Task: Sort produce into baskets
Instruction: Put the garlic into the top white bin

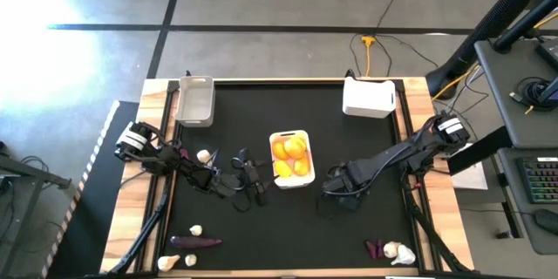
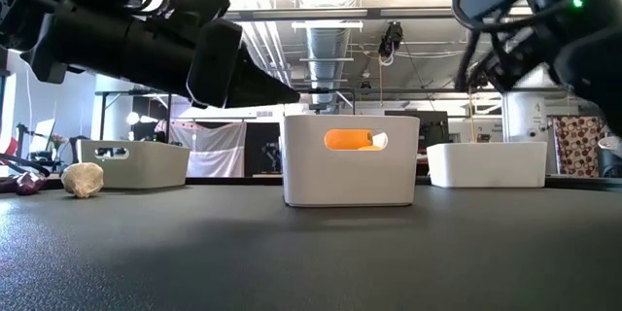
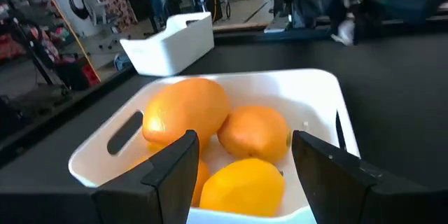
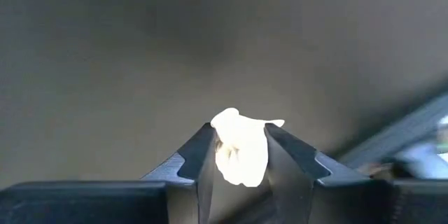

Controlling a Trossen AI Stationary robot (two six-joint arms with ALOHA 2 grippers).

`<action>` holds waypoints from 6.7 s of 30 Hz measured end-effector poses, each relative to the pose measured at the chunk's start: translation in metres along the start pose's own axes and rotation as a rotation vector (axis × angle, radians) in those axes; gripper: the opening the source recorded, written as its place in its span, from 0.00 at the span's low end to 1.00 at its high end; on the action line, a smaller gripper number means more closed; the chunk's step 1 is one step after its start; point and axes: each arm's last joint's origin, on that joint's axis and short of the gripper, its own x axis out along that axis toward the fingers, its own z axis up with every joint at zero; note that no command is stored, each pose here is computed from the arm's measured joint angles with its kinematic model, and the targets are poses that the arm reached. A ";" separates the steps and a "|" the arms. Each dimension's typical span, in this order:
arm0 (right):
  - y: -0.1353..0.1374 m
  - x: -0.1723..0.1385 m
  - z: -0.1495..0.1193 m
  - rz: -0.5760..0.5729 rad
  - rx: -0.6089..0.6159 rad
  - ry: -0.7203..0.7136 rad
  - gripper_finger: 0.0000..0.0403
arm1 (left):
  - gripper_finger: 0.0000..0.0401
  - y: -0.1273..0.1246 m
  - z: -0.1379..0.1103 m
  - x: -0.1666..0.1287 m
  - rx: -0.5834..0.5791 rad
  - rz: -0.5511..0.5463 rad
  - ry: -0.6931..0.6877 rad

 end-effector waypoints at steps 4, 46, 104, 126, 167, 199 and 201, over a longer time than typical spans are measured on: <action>-0.010 -0.026 0.004 -0.110 -0.024 -0.156 0.25 | 0.53 -0.002 -0.006 0.000 0.005 -0.064 0.051; -0.272 -0.063 0.114 -0.142 0.444 -0.407 0.25 | 0.53 0.019 0.047 -0.009 -0.077 -0.103 -0.109; -0.314 0.012 0.151 -0.176 0.453 -0.472 0.22 | 0.52 0.259 0.058 0.047 -0.346 0.334 0.206; -0.302 0.010 0.164 0.047 0.337 -0.516 0.21 | 0.52 0.282 0.067 0.086 -0.225 0.341 0.295; -0.259 -0.049 0.114 -0.118 0.258 -0.854 0.54 | 0.52 0.191 0.099 0.056 -0.186 -0.018 0.194; -0.042 -0.036 0.009 0.299 -0.192 -1.052 0.54 | 0.52 0.151 0.042 -0.077 -0.589 0.190 1.084; -0.038 -0.035 0.005 0.308 -0.191 -1.056 0.54 | 0.52 0.151 0.031 -0.078 -0.587 0.270 1.114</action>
